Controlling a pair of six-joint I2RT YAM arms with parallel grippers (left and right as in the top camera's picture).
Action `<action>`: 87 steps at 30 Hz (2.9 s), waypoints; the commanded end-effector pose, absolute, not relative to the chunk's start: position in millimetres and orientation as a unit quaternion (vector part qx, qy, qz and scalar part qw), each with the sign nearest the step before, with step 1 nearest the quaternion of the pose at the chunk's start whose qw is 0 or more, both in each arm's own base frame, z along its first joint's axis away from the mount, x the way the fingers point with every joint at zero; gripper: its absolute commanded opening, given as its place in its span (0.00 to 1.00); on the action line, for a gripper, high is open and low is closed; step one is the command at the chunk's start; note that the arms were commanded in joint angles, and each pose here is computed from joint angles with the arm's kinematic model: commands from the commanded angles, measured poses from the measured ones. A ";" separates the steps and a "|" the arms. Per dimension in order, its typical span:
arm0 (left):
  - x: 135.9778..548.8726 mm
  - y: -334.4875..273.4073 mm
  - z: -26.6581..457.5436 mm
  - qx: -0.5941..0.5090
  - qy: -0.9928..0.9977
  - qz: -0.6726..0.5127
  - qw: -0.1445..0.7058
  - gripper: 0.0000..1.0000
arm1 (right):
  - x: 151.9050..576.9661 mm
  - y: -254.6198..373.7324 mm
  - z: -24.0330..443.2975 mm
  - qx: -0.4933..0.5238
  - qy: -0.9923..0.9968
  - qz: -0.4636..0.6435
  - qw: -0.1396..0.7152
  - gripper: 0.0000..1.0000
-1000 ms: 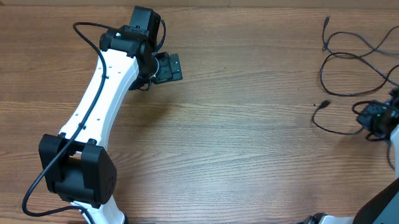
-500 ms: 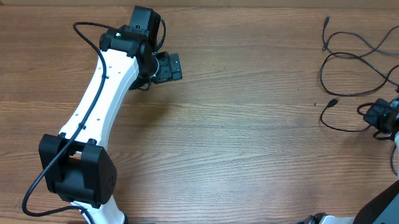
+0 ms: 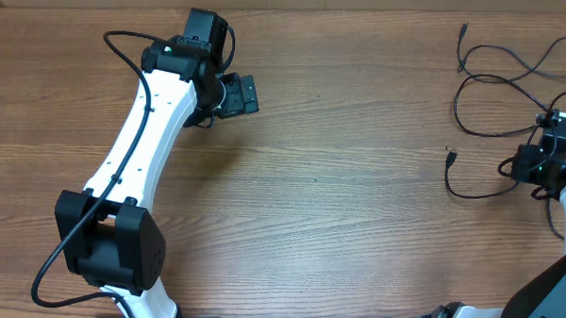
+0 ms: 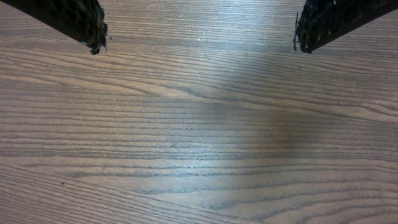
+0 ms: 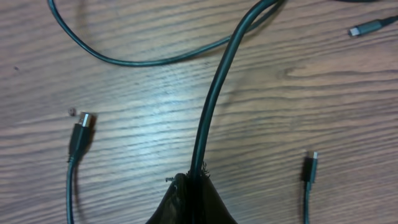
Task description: Untangle cables
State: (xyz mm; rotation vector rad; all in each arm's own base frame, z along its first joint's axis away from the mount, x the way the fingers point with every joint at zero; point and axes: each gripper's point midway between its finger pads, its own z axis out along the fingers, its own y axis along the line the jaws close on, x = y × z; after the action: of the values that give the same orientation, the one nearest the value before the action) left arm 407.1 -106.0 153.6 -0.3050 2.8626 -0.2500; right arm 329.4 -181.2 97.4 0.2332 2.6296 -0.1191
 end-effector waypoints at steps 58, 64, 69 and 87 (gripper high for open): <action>408.2 -104.9 167.7 -0.102 0.980 -0.087 0.145 1.00 | 315.6 -266.1 86.1 0.265 0.932 -0.068 0.237 1.00; 408.8 -105.1 167.9 -0.102 0.980 -0.087 0.146 1.00 | 293.2 -296.0 84.5 0.328 0.911 -0.104 0.225 0.86; 409.5 -105.2 168.2 -0.102 0.980 -0.088 0.147 1.00 | 269.8 -317.6 75.6 0.362 0.901 -0.109 0.213 0.86; 412.9 -106.1 169.4 -0.102 0.979 -0.090 0.154 1.00 | 243.6 -335.8 11.2 0.374 0.910 -0.087 0.154 0.40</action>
State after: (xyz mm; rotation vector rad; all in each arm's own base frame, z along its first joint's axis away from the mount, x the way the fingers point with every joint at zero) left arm 408.6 -106.3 154.1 -0.3034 2.8559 -0.2521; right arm 240.2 -331.1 12.8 1.0754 2.6136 -0.2495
